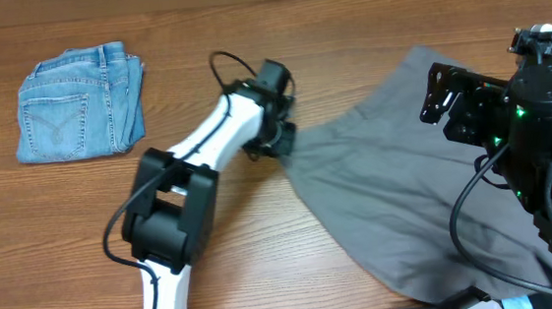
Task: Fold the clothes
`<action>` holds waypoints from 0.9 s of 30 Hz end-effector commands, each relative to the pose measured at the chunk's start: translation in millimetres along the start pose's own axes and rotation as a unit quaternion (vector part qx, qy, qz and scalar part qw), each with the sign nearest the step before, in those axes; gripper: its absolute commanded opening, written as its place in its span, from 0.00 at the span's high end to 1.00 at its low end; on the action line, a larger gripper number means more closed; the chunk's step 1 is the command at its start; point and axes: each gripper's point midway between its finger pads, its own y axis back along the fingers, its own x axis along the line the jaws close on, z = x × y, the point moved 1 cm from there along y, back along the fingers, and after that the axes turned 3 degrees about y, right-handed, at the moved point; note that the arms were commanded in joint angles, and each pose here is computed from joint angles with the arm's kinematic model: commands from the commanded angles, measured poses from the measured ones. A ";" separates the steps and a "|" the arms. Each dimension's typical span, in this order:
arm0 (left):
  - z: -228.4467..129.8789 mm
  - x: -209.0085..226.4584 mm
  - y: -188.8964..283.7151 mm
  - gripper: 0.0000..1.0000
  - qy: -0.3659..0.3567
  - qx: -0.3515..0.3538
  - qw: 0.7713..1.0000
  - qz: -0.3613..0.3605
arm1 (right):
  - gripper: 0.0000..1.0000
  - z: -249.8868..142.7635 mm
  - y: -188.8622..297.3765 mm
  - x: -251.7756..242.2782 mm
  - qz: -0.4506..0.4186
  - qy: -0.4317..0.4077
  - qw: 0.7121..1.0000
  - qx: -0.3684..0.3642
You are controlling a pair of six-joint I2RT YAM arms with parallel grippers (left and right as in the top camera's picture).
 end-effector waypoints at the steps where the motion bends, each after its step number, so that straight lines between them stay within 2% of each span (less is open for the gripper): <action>1: 32.1 81.2 82.0 0.96 0.080 -0.086 0.986 0.115 | 0.00 5.4 -2.0 -2.7 -0.013 -0.007 1.000 -0.008; 6: 10.5 131.3 138.7 0.96 0.123 -0.087 0.978 0.143 | 0.00 2.8 -12.2 0.0 -0.019 -0.009 1.000 0.003; 9: -22.6 165.9 159.8 0.95 0.168 -0.052 0.967 0.184 | 0.00 0.0 -20.8 1.8 -0.025 -0.013 1.000 0.014; 13: -52.7 188.7 174.3 0.92 0.207 -0.017 0.960 0.189 | 0.00 -3.0 -33.1 1.2 -0.037 -0.022 0.999 0.027; 14: -57.1 191.7 177.3 0.83 0.213 -0.013 0.958 0.190 | 0.00 -3.1 -36.7 -0.7 -0.042 -0.030 0.998 0.029; 15: -61.0 194.0 180.4 0.67 0.217 -0.011 0.957 0.190 | 0.00 -3.5 -40.7 -2.0 -0.046 -0.034 0.998 0.033; 17: -66.9 196.0 188.5 0.42 0.224 -0.013 0.956 0.189 | 0.00 -4.9 -50.2 -3.1 -0.044 -0.041 0.997 0.047; 19: -69.5 195.9 198.8 0.28 0.228 -0.025 0.955 0.188 | 0.00 -6.8 -60.3 -6.1 -0.045 -0.050 0.996 0.062; 21: -68.8 193.3 212.4 0.20 0.228 -0.046 0.954 0.187 | 0.00 -8.4 -72.0 -13.0 -0.052 -0.062 0.994 0.077; 23: -63.4 184.8 228.9 0.18 0.225 -0.078 0.957 0.166 | 0.00 -9.8 -86.7 -24.4 -0.066 -0.076 0.991 0.093; 25: -52.6 167.2 241.1 0.18 0.206 -0.111 0.965 0.117 | 0.00 -13.1 -101.8 -33.3 -0.072 -0.091 0.987 0.114; 27: -38.1 141.4 249.3 0.18 0.160 -0.145 0.975 0.045 | 0.00 -18.8 -120.0 -29.8 -0.043 -0.075 0.986 0.145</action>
